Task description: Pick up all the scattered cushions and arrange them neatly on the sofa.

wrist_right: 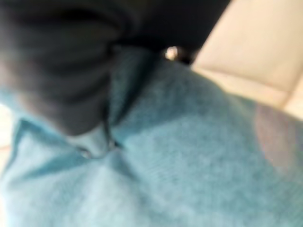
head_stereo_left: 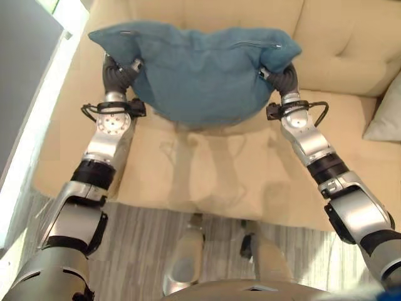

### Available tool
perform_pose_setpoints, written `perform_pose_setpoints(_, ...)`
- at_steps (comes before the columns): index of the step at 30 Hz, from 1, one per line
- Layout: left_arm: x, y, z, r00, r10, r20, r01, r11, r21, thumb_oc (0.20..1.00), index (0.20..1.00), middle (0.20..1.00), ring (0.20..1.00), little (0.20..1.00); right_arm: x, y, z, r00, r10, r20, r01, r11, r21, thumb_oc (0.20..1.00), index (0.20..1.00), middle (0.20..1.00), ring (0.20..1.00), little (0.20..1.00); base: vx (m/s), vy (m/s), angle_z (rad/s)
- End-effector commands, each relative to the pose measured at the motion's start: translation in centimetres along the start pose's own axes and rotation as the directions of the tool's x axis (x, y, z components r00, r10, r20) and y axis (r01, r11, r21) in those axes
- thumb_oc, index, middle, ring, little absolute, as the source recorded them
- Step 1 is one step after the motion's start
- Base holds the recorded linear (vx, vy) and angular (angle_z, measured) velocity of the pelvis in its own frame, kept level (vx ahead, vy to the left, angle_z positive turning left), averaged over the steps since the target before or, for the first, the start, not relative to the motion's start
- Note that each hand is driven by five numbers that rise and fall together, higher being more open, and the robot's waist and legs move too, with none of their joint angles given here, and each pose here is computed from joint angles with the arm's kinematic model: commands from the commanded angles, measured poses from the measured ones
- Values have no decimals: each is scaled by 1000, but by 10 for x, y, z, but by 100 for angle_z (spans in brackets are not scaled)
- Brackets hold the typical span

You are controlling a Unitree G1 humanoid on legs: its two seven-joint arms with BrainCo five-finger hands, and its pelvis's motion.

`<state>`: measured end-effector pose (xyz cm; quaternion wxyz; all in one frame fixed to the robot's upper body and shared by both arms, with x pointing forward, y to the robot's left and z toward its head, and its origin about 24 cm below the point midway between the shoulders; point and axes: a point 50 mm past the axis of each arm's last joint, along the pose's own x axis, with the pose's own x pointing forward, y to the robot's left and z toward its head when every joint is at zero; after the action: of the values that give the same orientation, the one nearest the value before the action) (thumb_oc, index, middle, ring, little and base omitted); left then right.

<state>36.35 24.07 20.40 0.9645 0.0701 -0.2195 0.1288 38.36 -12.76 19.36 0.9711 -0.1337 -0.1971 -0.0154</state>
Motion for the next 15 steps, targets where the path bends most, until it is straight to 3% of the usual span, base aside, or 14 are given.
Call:
perform_pose_setpoints(1,22,-23,58,967,-46,250,67,995,-74,200,200,200,200,200,15,13,71,953,27,301,-39,999,34,200,200,200,200,200,-39,67,-8)
perform_pose_setpoints(14,61,-22,105,948,14,319,-16,1000,2,200,200,200,200,200,42,0,118,902,-73,425,116,990,-76,200,200,200,200,200,-2,48,-4)
perform_pose_setpoints(15,65,-19,110,946,31,324,-34,999,3,708,708,708,708,708,45,-1,124,897,-74,436,126,988,-90,278,278,278,278,278,0,0,0)
